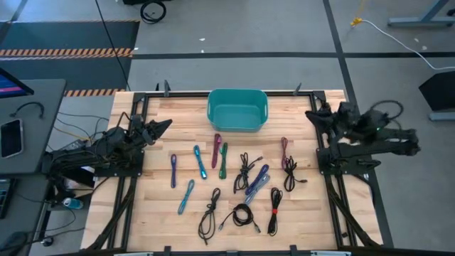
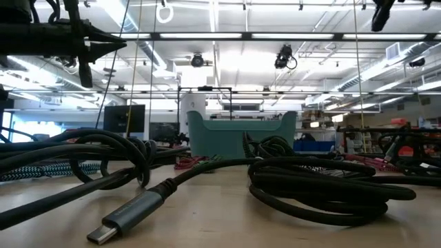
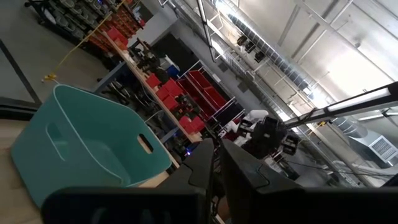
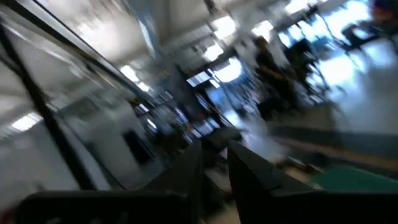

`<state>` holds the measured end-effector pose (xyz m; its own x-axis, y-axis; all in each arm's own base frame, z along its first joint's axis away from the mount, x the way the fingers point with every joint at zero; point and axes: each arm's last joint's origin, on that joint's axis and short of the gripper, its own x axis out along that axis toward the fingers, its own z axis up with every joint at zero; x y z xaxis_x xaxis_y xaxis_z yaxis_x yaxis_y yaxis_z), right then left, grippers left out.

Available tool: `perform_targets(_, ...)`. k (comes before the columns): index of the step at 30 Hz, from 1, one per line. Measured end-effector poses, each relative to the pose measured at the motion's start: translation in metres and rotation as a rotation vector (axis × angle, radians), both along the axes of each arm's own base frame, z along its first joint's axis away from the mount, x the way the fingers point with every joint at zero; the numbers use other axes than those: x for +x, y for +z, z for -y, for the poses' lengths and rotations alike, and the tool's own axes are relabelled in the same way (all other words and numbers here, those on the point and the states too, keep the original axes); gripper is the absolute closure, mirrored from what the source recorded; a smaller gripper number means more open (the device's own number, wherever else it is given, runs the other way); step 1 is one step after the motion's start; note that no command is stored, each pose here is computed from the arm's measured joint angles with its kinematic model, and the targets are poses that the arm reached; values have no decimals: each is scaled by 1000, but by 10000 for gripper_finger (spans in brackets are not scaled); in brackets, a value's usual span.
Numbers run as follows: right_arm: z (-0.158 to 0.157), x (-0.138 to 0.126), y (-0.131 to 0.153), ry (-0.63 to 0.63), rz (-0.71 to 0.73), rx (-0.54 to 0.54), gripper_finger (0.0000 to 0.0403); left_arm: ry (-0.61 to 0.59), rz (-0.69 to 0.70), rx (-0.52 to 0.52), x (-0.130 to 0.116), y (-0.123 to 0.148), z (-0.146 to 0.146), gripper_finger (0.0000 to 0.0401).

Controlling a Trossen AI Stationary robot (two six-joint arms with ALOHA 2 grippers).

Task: Pick and place USB-C Cables
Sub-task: Put the black charger cable into the light blue bin

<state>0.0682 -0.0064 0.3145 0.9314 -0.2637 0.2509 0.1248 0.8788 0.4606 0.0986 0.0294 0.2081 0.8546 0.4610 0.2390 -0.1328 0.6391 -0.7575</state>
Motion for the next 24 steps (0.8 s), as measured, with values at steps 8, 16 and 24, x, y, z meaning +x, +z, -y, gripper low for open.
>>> perform_targets(8, 4, -5, 35, -128, -378, 59, 292, 3, -1, 2, 0, 0, 0, 365)
perform_targets(16, 1, 21, 25, -88, -679, 153, 288, 21, -35, 67, 0, 0, 0, 365)
perform_targets(24, -4, 51, -13, -50, -1121, 335, 288, 23, -41, 77, 0, 0, 0, 365)
